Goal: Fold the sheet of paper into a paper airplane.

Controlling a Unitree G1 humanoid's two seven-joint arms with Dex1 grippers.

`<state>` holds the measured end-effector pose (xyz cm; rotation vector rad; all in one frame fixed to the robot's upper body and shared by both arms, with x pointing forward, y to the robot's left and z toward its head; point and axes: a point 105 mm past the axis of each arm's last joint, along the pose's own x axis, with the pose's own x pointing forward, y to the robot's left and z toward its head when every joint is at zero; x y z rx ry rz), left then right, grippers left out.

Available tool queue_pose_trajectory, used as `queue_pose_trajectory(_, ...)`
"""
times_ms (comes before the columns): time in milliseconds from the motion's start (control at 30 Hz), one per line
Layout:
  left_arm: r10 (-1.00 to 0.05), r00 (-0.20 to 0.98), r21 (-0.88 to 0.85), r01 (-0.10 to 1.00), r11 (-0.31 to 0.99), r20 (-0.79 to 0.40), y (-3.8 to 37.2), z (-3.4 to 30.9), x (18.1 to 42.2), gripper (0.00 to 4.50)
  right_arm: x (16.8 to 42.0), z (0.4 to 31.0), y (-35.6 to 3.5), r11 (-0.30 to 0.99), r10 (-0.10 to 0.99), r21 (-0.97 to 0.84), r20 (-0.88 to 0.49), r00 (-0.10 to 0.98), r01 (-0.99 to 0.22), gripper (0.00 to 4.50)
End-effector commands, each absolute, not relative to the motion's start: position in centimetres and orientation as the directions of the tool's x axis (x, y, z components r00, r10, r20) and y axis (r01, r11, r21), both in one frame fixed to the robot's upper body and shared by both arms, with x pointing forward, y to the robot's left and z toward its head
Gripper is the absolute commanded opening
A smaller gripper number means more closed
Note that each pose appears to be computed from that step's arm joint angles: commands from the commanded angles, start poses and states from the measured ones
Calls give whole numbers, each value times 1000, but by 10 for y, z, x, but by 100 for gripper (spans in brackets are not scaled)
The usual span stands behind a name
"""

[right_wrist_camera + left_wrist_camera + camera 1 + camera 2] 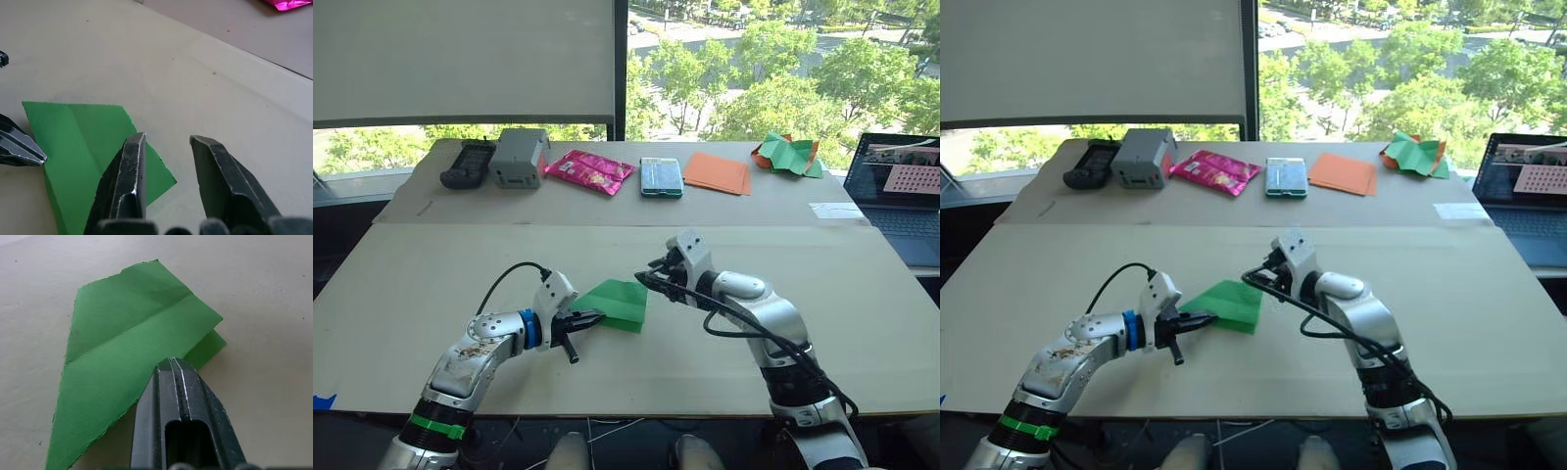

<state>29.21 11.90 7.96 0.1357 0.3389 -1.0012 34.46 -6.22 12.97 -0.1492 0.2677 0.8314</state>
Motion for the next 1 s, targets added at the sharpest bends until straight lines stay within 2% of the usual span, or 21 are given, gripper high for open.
queue_pose_trajectory(33,-815,485,-33,853,521,-316,114,87,290,0,347,134,-66,665,720,29,-291,630,-747,365)
queue_pose_trajectory(100,-817,482,-34,855,518,-318,113,86,289,0,345,132,-64,646,741,71,-296,603,-760,433)
queue_pose_trajectory(433,-819,479,-44,855,517,-315,112,84,287,0,344,120,-59,590,804,282,-292,518,-756,433)
queue_pose_trajectory(600,-818,481,-41,854,519,-316,112,84,287,0,341,107,-55,564,818,282,-325,476,-776,433)
queue_pose_trajectory(733,-816,484,-39,853,521,-317,113,84,288,0,340,110,-51,543,833,290,-301,463,-788,433)
queue_pose_trajectory(833,-815,484,-37,853,521,-319,114,84,287,0,338,108,-49,535,838,292,-300,456,-793,353)
queue_pose_trajectory(1000,-814,484,-33,853,521,-321,114,85,287,0,338,108,-48,537,839,306,-289,460,-786,180)
